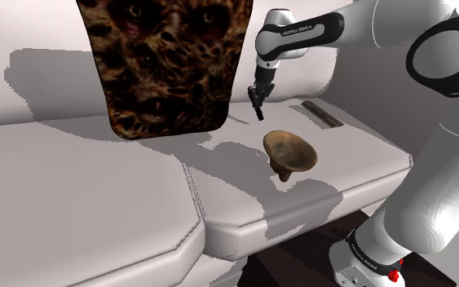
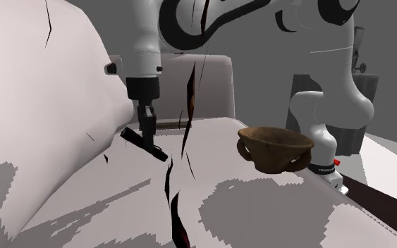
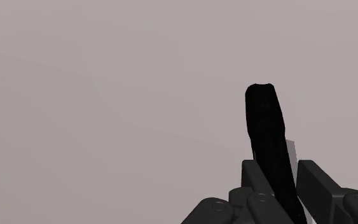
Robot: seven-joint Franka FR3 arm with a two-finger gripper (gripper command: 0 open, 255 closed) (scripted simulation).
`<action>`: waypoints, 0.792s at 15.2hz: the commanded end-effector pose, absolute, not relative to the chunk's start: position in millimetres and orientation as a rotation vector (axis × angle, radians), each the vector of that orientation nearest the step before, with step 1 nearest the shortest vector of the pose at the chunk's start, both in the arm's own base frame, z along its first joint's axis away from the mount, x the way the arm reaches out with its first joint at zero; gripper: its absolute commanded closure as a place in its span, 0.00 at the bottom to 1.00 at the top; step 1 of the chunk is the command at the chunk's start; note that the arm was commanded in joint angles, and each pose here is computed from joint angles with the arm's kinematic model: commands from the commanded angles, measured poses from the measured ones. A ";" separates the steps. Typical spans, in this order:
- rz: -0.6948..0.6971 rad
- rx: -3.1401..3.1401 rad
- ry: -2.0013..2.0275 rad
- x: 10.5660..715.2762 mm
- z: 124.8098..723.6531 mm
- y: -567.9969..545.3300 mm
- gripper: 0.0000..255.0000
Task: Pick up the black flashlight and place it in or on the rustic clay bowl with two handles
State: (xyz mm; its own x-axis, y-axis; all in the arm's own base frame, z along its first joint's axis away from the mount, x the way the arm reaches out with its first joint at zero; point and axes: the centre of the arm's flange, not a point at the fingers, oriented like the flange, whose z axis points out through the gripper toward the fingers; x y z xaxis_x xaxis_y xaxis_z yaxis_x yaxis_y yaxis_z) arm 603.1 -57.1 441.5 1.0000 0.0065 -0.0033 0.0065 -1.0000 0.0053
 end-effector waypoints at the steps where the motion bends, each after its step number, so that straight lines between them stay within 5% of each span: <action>1: -0.006 3.136 0.010 602.9 452.2 -57.5 1.00; 12: -0.006 3.136 0.010 602.9 510.3 -57.5 1.00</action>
